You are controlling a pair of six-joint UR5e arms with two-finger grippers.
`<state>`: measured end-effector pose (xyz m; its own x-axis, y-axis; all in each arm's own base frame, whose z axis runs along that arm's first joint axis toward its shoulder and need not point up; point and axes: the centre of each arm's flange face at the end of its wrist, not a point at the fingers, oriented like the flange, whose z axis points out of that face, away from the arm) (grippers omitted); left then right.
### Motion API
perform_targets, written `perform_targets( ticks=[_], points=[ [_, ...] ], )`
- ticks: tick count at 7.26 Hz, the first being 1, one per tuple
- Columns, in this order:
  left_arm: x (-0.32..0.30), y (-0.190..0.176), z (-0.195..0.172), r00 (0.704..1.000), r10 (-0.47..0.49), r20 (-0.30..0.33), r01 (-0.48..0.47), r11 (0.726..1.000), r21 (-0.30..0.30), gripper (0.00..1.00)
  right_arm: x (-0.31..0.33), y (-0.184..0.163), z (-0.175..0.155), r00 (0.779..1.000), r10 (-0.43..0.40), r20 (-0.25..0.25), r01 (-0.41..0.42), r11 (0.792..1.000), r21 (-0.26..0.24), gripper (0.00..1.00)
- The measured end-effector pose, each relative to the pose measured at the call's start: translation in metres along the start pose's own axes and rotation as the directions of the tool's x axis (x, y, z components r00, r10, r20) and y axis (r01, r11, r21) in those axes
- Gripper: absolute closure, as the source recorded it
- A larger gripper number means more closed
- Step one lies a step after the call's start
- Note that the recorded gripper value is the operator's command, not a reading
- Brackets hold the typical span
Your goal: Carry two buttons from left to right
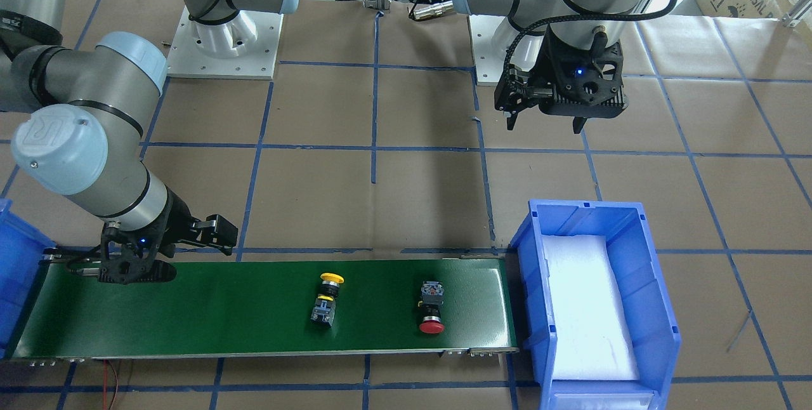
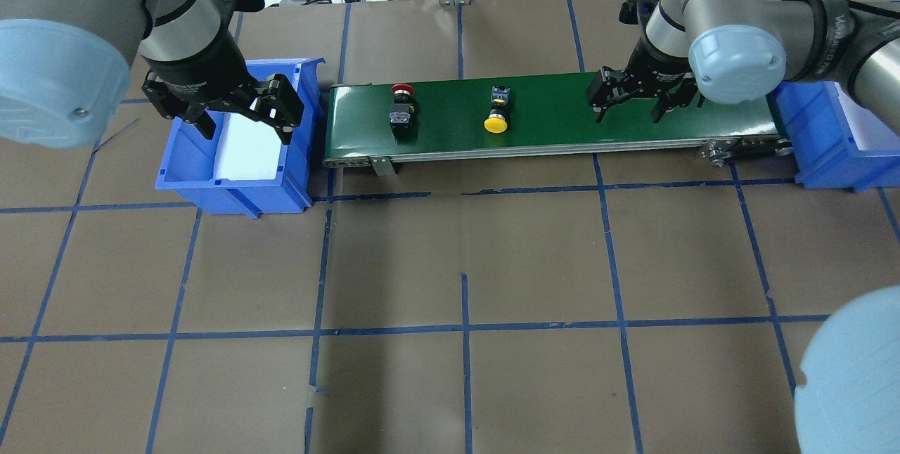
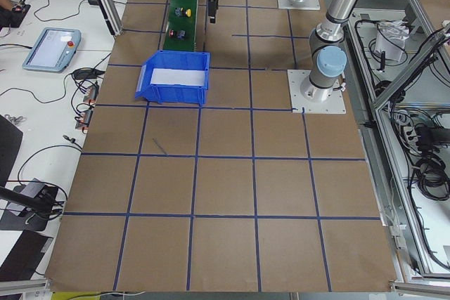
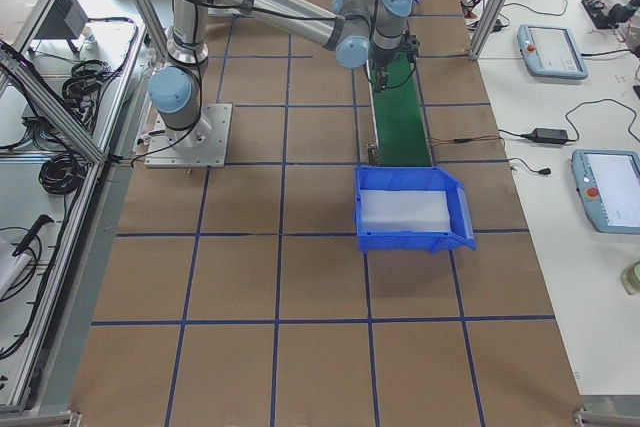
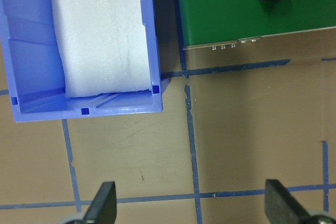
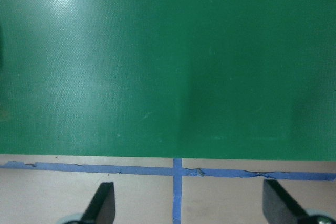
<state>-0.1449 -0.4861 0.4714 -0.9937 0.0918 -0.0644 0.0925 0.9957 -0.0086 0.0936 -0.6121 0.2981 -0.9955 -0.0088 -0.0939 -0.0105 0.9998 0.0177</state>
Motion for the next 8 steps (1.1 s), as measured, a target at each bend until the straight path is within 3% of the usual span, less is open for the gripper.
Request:
perform_targets(
  ticks=[1, 4, 8],
  points=[
    [0.0002, 0.002, -0.0023, 1.0, 0.0, -0.001, 0.0, 1.0, 0.002, 0.0, 0.0, -0.0003, 0.0003, 1.0, 0.0, 0.001, 0.0, 1.0, 0.001, 0.0],
    [0.0006, 0.0033, -0.0043, 1.0, 0.0, -0.003, 0.0, 1.0, 0.006, 0.0, -0.0048, -0.0047, 0.003, 0.998, -0.001, 0.065, 0.001, 1.0, 0.011, 0.0],
    [0.0, 0.0032, -0.0043, 1.0, -0.002, -0.003, 0.002, 1.0, 0.006, 0.0, -0.0045, -0.01, 0.0061, 0.997, -0.005, 0.072, 0.003, 1.0, 0.023, 0.0]
  ],
)
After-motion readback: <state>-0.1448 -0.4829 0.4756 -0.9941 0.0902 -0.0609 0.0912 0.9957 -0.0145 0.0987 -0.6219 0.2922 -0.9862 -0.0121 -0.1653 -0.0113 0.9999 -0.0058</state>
